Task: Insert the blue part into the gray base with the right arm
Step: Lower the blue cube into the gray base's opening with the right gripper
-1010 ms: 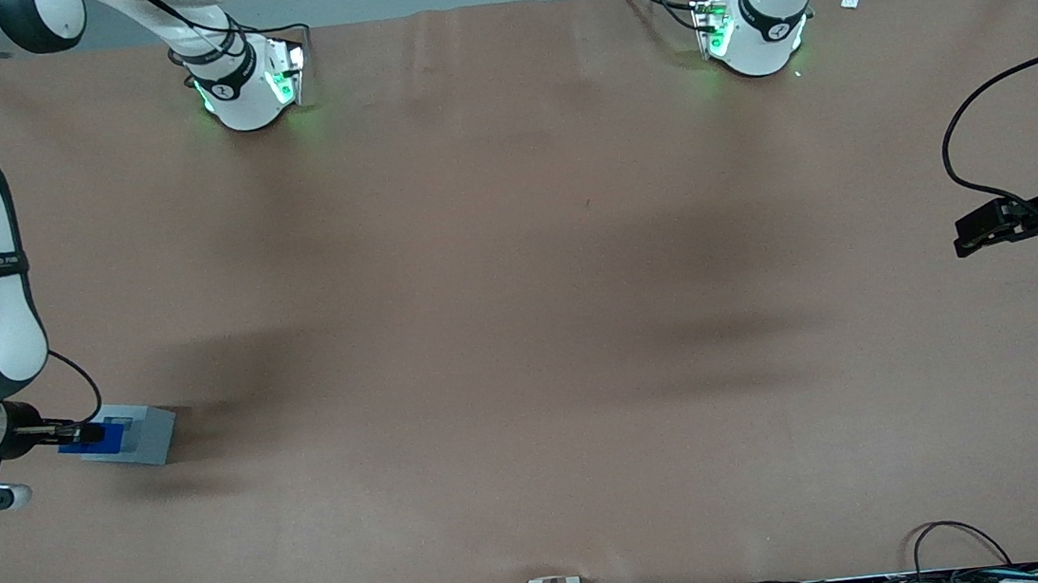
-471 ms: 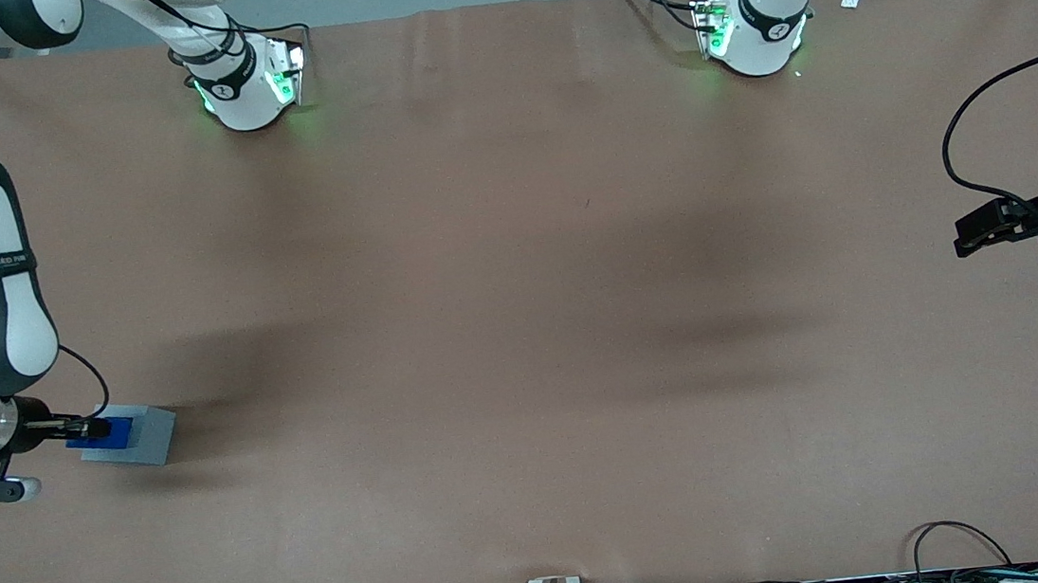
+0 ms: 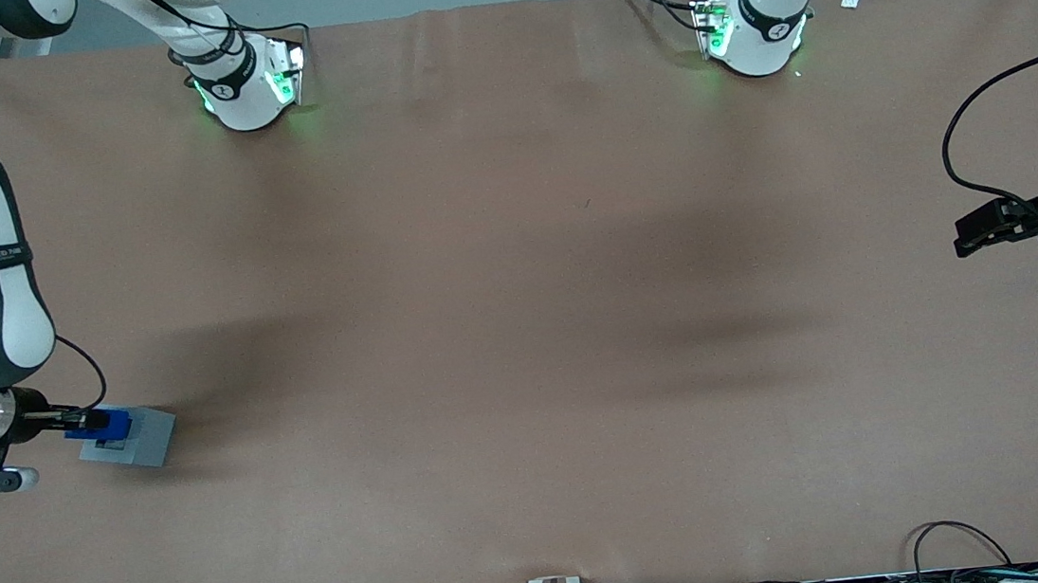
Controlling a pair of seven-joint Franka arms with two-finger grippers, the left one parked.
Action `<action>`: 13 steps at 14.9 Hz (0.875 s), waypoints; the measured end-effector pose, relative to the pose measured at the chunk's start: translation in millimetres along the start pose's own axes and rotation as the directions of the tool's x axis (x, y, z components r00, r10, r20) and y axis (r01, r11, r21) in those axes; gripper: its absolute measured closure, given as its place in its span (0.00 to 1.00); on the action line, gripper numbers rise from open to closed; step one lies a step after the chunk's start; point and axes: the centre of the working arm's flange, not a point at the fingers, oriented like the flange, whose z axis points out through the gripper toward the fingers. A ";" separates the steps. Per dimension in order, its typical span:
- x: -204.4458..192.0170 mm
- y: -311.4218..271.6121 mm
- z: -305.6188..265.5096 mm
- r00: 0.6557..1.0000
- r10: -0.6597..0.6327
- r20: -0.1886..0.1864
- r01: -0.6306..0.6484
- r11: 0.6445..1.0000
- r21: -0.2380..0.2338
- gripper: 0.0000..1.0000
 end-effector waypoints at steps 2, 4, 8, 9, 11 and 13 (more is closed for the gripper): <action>2.0 -0.8 -1.1 1.000 -0.001 -0.019 0.001 1.000 -0.001 0.49; 3.1 -1.9 -2.1 1.000 0.000 -0.030 0.000 1.000 0.004 0.49; 3.8 -3.7 -2.7 0.999 0.013 -0.037 -0.012 1.000 0.029 0.49; 4.1 -3.8 -3.0 0.999 0.018 -0.040 -0.016 0.999 0.036 0.49; 4.2 -2.7 -3.0 0.999 0.021 -0.042 -0.020 0.999 0.040 0.49; 4.0 -0.7 -2.9 0.999 0.025 -0.042 -0.023 0.999 0.041 0.49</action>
